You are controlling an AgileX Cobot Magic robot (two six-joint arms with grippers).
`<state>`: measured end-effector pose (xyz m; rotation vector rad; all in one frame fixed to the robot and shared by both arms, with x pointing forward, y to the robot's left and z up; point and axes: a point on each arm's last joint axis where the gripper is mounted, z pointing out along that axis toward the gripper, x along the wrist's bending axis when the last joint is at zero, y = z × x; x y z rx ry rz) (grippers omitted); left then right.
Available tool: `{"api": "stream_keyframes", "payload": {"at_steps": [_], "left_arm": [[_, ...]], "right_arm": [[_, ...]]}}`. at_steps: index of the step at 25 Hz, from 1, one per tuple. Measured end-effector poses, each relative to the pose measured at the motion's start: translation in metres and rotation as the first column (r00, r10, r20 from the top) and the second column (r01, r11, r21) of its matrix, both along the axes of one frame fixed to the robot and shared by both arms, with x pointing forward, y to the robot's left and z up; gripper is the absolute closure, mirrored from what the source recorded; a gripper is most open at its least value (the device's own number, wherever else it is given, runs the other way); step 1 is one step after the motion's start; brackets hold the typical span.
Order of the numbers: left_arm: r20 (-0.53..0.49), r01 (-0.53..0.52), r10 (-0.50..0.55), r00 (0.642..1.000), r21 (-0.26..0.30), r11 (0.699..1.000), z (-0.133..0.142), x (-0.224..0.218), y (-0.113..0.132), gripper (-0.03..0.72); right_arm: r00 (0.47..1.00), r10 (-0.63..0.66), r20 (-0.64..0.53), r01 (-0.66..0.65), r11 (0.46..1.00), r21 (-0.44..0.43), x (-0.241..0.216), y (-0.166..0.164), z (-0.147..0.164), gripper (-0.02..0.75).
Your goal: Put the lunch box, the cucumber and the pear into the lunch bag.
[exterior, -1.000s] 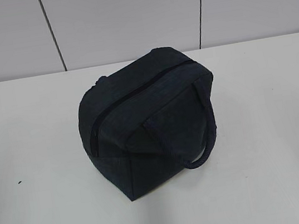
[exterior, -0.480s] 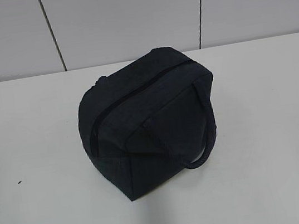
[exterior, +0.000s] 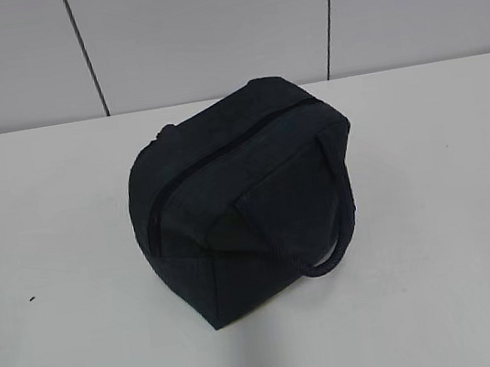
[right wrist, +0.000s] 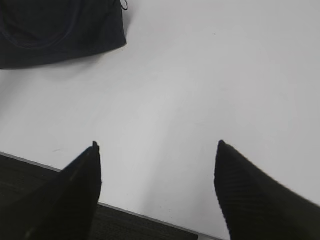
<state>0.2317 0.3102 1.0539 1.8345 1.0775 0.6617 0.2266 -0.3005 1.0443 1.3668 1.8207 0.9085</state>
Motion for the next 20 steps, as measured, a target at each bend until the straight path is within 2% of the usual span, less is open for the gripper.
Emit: {"api": "stream_keyframes", "payload": {"at_steps": [12,14,16,18,20], "left_arm": [[0.003,-0.016,0.016,1.0,-0.001,1.0,-0.0001,-0.0006,0.0002,0.45],[0.004,-0.096,0.096,0.995,-0.004,0.995,0.0,-0.0016,-0.0006,0.45],[0.004,-0.222,0.222,0.975,-0.005,0.975,0.0,-0.0029,-0.0018,0.45],[0.004,-0.358,0.358,0.934,-0.005,0.934,0.0,-0.0039,-0.0033,0.45],[0.004,-0.438,0.438,0.899,-0.005,0.899,0.0,-0.0045,-0.0043,0.45]], "right_arm": [[1.0,-0.002,0.001,0.002,1.0,0.004,0.0001,0.0,0.0001,0.192],[1.0,-0.012,0.001,0.012,1.0,0.004,0.0001,0.0001,0.0001,0.192],[0.999,-0.049,0.001,0.049,0.999,0.004,0.0001,0.0006,0.0001,0.192],[0.994,-0.108,0.003,0.108,0.994,0.004,0.0002,0.0013,0.0003,0.192],[0.99,-0.144,0.003,0.144,0.99,0.004,0.0002,0.0017,0.0003,0.192]]}}
